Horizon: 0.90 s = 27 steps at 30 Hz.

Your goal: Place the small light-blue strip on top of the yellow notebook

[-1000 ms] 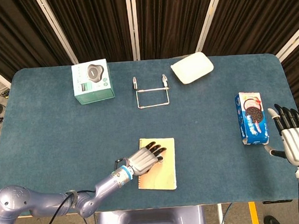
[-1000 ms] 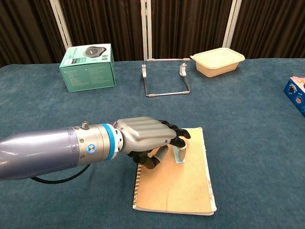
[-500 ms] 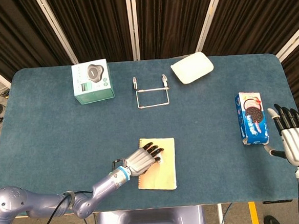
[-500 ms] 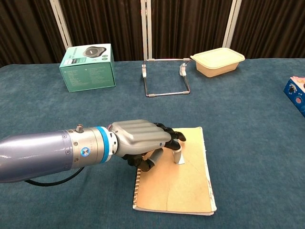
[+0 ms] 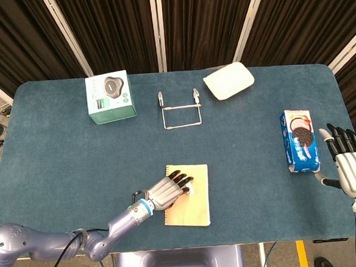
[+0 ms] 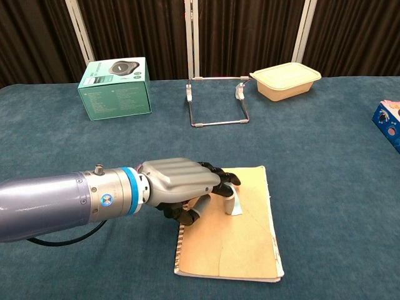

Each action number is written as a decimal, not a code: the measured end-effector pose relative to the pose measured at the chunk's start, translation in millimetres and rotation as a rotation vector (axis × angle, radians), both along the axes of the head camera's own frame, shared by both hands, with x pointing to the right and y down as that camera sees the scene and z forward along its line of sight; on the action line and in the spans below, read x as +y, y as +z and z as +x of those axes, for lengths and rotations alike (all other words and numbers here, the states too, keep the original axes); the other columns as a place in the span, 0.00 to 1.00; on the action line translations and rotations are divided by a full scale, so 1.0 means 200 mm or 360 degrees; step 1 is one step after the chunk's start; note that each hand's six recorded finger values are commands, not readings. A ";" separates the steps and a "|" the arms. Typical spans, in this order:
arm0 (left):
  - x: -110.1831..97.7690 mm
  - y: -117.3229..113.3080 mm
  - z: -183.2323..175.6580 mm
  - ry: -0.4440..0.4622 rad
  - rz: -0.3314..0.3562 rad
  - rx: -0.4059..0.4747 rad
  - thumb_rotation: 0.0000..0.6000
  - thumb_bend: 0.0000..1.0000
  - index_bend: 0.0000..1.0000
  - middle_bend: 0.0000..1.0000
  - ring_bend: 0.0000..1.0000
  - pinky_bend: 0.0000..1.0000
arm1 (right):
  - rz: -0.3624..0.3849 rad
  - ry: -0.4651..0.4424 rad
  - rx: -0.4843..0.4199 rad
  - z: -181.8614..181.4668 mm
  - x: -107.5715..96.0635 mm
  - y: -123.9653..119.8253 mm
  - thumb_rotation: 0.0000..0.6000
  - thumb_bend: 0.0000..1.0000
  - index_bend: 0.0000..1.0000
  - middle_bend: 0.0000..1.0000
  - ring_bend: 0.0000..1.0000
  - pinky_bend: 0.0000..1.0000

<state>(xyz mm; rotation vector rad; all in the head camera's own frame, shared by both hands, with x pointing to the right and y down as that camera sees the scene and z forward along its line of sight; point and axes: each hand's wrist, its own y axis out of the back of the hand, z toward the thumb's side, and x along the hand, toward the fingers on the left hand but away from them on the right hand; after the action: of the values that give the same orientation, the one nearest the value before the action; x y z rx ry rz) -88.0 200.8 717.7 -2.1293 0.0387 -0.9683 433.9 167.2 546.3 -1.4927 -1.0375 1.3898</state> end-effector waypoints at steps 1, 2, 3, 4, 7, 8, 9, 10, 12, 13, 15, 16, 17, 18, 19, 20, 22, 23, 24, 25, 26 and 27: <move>0.00 0.00 0.00 -0.0003 -0.0002 0.0001 1.00 1.00 0.29 0.00 0.00 0.00 | 0.0000 0.0000 0.0000 0.00 0.00 0.00 1.00 0.00 0.00 0.00 0.00 0.00; 0.00 0.00 0.00 -0.0004 -0.0002 0.0002 1.00 1.00 0.29 0.00 0.00 0.00 | 0.0001 0.0000 0.0001 0.00 0.00 0.00 1.00 0.00 0.00 0.00 0.00 0.00; 0.00 0.00 0.00 -0.0006 0.0001 0.0003 1.00 1.00 0.29 0.00 0.00 0.00 | 0.0000 0.0001 0.0000 0.00 0.00 0.00 1.00 0.00 0.00 0.00 0.00 0.00; -0.01 0.00 0.00 -0.0012 0.0003 0.0007 1.00 1.00 0.29 0.00 0.00 0.00 | 0.0000 0.0002 0.0000 0.00 0.00 0.00 1.00 0.00 0.00 0.00 0.00 0.00; -0.02 -0.02 0.01 -0.0042 0.0005 0.0029 1.00 1.00 0.29 0.00 0.00 0.00 | 0.0000 0.0002 0.0000 0.00 0.00 0.00 1.00 0.00 0.00 0.00 0.00 0.00; -0.03 -0.02 0.02 -0.0053 0.0009 0.0041 1.00 1.00 0.29 0.00 0.00 0.00 | 0.0001 0.0002 -0.0001 0.00 0.00 0.00 1.00 0.00 0.00 0.00 0.00 0.00; -0.04 -0.03 0.02 -0.0062 0.0010 0.0051 1.00 1.00 0.29 0.00 0.00 0.00 | 0.0001 0.0003 -0.0001 0.00 0.00 0.00 1.00 0.00 0.00 0.00 0.00 0.00; -0.04 -0.03 0.03 -0.0069 0.0010 0.0060 1.00 1.00 0.29 0.00 0.00 0.00 | 0.0002 0.0004 -0.0003 0.00 0.00 0.00 1.00 0.00 0.00 0.00 0.00 0.00; -0.04 -0.04 0.04 -0.0072 0.0002 0.0069 1.00 1.00 0.29 0.00 0.00 0.00 | 0.0004 0.0005 -0.0003 0.00 0.00 0.00 1.00 0.00 0.00 0.00 0.00 0.00; -0.04 -0.03 0.04 -0.0070 -0.0004 0.0069 1.00 1.00 0.29 0.00 0.00 0.00 | 0.0004 0.0006 -0.0004 0.00 0.00 0.00 1.00 0.00 0.00 0.00 0.00 0.00; -0.03 -0.03 0.04 -0.0061 -0.0019 0.0065 1.00 1.00 0.29 0.00 0.00 0.00 | 0.0004 0.0006 -0.0005 0.00 0.00 0.00 1.00 0.00 0.00 0.00 0.00 0.00; -0.02 -0.02 0.04 -0.0057 -0.0024 0.0062 1.00 1.00 0.29 0.00 0.00 0.00 | 0.0003 0.0006 -0.0006 0.00 -0.01 0.00 1.00 0.00 0.00 0.00 0.00 0.00; -0.01 -0.01 0.04 -0.0051 -0.0030 0.0056 1.00 1.00 0.29 0.00 0.00 0.00 | 0.0003 0.0005 -0.0006 0.01 -0.01 0.00 1.00 0.00 0.00 0.00 0.00 0.00; 0.00 -0.01 0.04 -0.0044 -0.0034 0.0050 1.00 1.00 0.29 0.00 0.00 0.00 | 0.0002 0.0006 -0.0006 0.01 -0.01 0.00 1.00 0.00 0.00 0.00 0.00 0.00; 0.01 0.00 0.04 -0.0036 -0.0038 0.0042 1.00 1.00 0.29 0.00 0.00 0.00 | 0.0003 0.0006 -0.0007 0.01 -0.01 0.00 1.00 0.00 0.00 0.00 0.00 0.00; 0.01 0.01 0.04 -0.0028 -0.0037 0.0033 1.00 1.00 0.29 0.00 0.00 0.00 | 0.0005 0.0006 -0.0007 0.01 -0.01 0.00 1.00 0.00 0.00 0.00 0.00 0.00; 0.02 0.02 0.04 -0.0022 -0.0035 0.0028 1.00 1.00 0.29 0.00 0.00 0.00 | 0.0006 0.0005 -0.0007 0.01 -0.01 0.00 1.00 0.00 0.00 0.00 0.00 0.00; 0.02 0.02 0.05 -0.0026 -0.0032 0.0031 1.00 1.00 0.29 0.00 0.00 0.00 | 0.0006 0.0007 -0.0007 0.01 -0.01 0.00 1.00 0.00 0.00 0.00 0.00 0.00; 0.01 0.01 0.05 -0.0030 -0.0027 0.0036 1.00 1.00 0.29 0.00 0.00 0.00 | 0.0005 0.0007 -0.0007 0.01 -0.01 0.00 1.00 0.00 0.00 0.00 0.00 0.00; 0.01 0.01 0.05 -0.0033 -0.0023 0.0041 1.00 1.00 0.29 0.00 0.00 0.00 | 0.0005 0.0008 -0.0007 0.01 -0.01 0.00 1.00 0.00 0.00 0.00 0.00 0.00; 0.01 0.00 0.05 -0.0035 -0.0018 0.0048 1.00 1.00 0.29 0.00 0.00 0.00 | 0.0005 0.0008 -0.0008 0.01 -0.01 0.00 1.00 0.00 0.00 0.00 0.00 0.00; 0.00 0.00 0.06 -0.0038 -0.0015 0.0055 1.00 1.00 0.29 0.00 0.00 0.00 | 0.0004 0.0008 -0.0008 0.01 -0.01 0.00 1.00 0.00 0.00 0.00 0.00 0.00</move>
<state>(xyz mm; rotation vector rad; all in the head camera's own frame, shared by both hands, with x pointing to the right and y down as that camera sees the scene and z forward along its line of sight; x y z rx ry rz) -76.5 201.6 717.5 -2.1584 0.0768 -0.9473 435.5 166.0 545.5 -1.4930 -1.0465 1.3885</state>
